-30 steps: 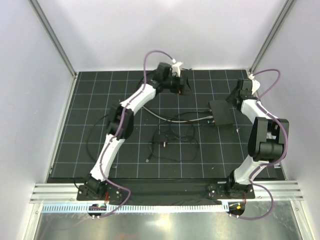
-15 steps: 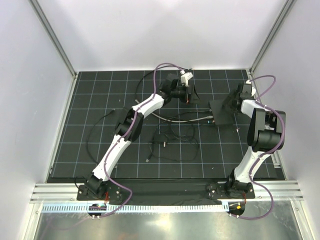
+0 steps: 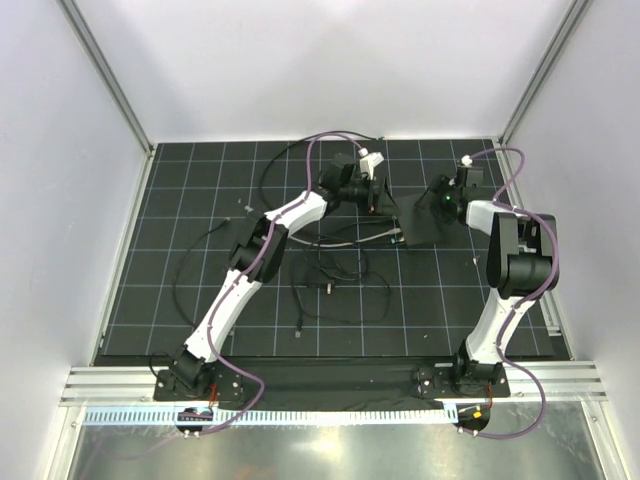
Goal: Pull the plug from the switch port
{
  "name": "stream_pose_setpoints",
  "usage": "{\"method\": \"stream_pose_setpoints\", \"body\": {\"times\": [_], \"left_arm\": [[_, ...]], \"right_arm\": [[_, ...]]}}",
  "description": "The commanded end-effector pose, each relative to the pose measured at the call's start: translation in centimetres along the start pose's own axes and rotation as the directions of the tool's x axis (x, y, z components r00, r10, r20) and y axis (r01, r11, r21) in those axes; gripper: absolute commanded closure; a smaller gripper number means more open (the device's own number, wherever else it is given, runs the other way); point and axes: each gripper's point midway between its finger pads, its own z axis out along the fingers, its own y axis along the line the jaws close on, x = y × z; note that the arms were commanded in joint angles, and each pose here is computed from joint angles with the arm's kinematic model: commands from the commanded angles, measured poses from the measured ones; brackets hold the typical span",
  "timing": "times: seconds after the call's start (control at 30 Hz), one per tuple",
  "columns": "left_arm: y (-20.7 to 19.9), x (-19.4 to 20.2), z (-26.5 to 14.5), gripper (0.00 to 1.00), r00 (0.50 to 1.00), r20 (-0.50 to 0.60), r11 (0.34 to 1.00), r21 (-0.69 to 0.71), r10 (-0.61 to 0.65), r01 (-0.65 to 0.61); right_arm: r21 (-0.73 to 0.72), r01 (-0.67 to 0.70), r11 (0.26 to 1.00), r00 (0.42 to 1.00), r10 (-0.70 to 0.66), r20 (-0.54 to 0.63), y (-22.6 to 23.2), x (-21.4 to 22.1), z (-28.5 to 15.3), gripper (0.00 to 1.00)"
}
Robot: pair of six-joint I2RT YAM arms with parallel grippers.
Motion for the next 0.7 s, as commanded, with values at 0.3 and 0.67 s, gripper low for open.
{"method": "stream_pose_setpoints", "body": {"times": [0.3, 0.67], "left_arm": [[-3.7, 0.0, -3.5, 0.36, 0.981, -0.130, 0.978, 0.128, -0.145, 0.161], [-2.5, 0.2, -1.9, 0.45, 0.948, -0.125, 0.938, 0.151, -0.294, 0.311]], "right_arm": [[0.095, 0.128, 0.987, 0.986, -0.138, 0.098, 2.2, -2.9, -4.1, 0.38], [0.119, 0.224, 0.967, 0.974, -0.226, 0.004, 4.1, 1.7, -1.3, 0.41]]}}
